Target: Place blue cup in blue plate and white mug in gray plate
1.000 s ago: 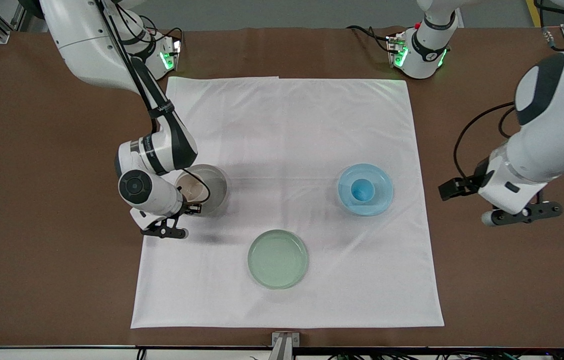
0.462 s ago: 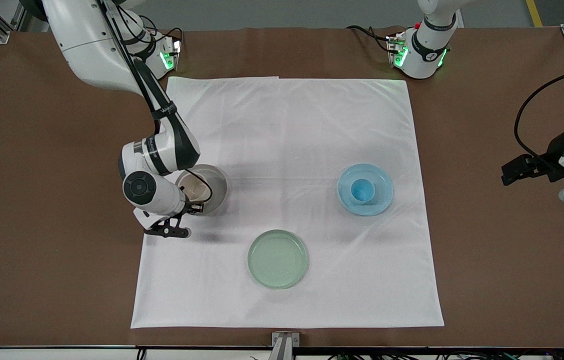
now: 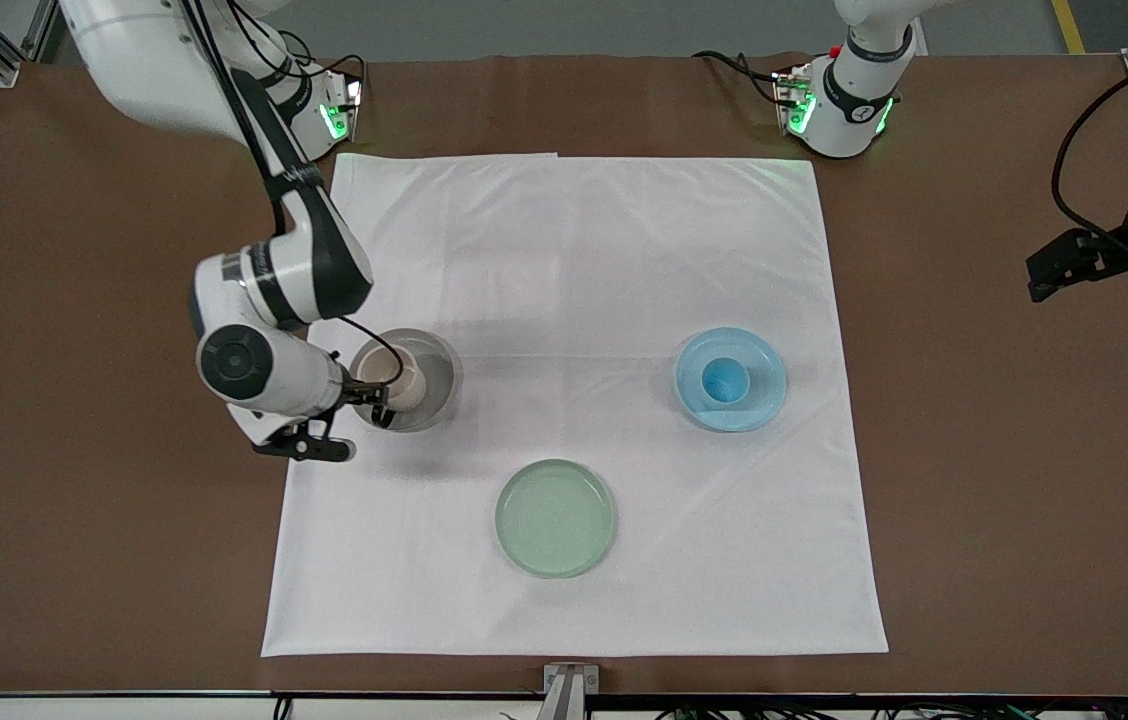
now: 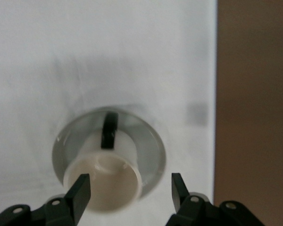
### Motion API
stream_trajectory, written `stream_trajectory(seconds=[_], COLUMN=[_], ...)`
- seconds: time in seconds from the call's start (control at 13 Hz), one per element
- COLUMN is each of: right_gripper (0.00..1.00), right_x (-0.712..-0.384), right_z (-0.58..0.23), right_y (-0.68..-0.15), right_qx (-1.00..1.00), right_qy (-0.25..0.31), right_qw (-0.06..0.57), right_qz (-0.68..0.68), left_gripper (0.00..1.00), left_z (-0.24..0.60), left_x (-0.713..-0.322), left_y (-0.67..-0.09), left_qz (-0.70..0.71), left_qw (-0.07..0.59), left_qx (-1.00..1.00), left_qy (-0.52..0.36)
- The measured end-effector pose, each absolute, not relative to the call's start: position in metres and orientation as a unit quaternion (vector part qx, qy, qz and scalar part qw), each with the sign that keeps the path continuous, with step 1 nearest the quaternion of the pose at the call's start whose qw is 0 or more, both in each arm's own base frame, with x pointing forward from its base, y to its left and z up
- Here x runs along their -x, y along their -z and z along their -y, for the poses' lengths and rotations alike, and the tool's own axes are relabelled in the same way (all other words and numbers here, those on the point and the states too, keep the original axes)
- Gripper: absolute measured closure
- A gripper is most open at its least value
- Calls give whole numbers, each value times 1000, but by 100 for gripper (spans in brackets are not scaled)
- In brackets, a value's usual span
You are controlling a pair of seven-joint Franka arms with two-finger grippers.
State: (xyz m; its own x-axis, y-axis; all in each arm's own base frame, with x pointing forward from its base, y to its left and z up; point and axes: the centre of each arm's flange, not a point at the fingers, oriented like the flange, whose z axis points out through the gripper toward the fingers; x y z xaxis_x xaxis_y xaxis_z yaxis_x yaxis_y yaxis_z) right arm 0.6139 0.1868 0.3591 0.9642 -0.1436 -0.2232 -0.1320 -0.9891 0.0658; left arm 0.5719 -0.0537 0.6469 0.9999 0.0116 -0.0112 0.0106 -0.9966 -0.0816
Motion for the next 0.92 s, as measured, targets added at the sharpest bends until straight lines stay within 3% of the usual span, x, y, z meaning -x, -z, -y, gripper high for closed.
stream_trajectory(seconds=[0.08,0.15,0.31,0.54,0.92], right_gripper=[4,0,0,0,0], right_x=[-606,-597,-576,-553,-559], right_z=[-160,-129,-64,20,55], right_y=[-400,-436,-483,-501,-532], right_qx=[-988,-987,-989,-992,-997], right_qy=[125,129,124,113,64], right_qw=[24,18,-1,-24,-30], right_qz=[84,90,80,59,40], left_gripper=[0,0,0,0,0], left_z=[57,55,50,57,54], left_x=[-563,-555,-540,-523,-508], left_y=[-649,-650,-650,-651,-659], left_qz=[8,12,21,24,33], left_qw=[29,21,17,20,20], left_qx=[999,1000,999,999,999], left_qy=[-10,-14,-21,-24,-18])
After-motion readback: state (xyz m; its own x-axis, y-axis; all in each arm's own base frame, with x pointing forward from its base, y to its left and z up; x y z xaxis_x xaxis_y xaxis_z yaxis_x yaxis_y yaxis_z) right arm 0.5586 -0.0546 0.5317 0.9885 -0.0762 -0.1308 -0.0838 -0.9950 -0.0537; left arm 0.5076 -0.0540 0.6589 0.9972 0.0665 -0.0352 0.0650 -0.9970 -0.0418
